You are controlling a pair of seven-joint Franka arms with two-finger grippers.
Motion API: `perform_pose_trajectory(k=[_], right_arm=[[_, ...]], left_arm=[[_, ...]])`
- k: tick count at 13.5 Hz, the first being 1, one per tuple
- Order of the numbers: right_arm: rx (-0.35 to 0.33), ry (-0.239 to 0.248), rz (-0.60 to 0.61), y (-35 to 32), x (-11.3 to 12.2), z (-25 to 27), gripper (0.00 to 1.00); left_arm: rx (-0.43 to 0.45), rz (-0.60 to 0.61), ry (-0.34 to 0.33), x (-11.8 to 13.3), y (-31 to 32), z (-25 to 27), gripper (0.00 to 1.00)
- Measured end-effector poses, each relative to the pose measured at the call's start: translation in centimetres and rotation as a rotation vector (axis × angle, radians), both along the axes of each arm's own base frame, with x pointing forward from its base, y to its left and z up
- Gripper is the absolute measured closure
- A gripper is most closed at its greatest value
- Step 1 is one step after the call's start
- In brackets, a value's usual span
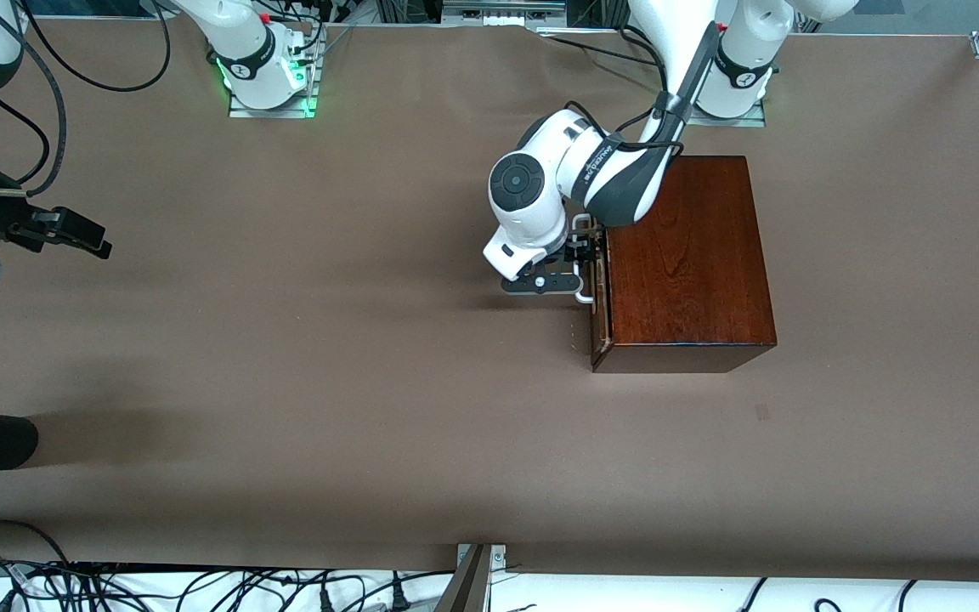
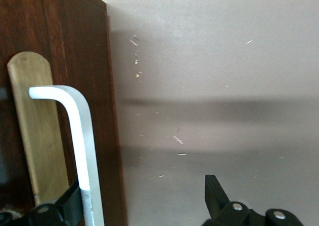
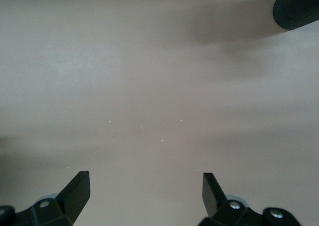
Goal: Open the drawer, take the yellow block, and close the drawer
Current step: 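Pull the drawer handle outward with the left gripper, opening the drawer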
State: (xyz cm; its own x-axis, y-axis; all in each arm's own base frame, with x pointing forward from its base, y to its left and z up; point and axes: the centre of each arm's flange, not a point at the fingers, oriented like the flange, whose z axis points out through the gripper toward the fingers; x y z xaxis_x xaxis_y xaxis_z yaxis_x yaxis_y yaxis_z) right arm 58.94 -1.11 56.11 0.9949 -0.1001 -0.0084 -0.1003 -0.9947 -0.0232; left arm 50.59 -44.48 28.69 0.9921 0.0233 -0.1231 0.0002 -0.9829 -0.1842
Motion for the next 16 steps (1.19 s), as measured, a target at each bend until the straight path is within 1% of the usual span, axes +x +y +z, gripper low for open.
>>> perform_pose_trajectory(k=[4,8,14,16], right_arm=[[0.000,0.006,0.001,0.0,-0.1,0.0,0.00],[0.001,0.008,0.002,0.1,-0.1,0.0,0.00],[0.001,0.015,0.003,0.2,-0.2,-0.1,0.00],[0.001,0.015,0.004,0.2,-0.2,-0.1,0.00]], left_arm=[[-0.019,0.051,-0.028,-0.6,-2.2,0.3,0.00],[-0.044,0.080,-0.049,-2.1,-6.0,0.5,0.00],[-0.063,0.120,-0.070,-2.4,-8.7,0.4,0.00],[-0.051,0.149,-0.078,-2.3,-9.5,0.2,0.00]])
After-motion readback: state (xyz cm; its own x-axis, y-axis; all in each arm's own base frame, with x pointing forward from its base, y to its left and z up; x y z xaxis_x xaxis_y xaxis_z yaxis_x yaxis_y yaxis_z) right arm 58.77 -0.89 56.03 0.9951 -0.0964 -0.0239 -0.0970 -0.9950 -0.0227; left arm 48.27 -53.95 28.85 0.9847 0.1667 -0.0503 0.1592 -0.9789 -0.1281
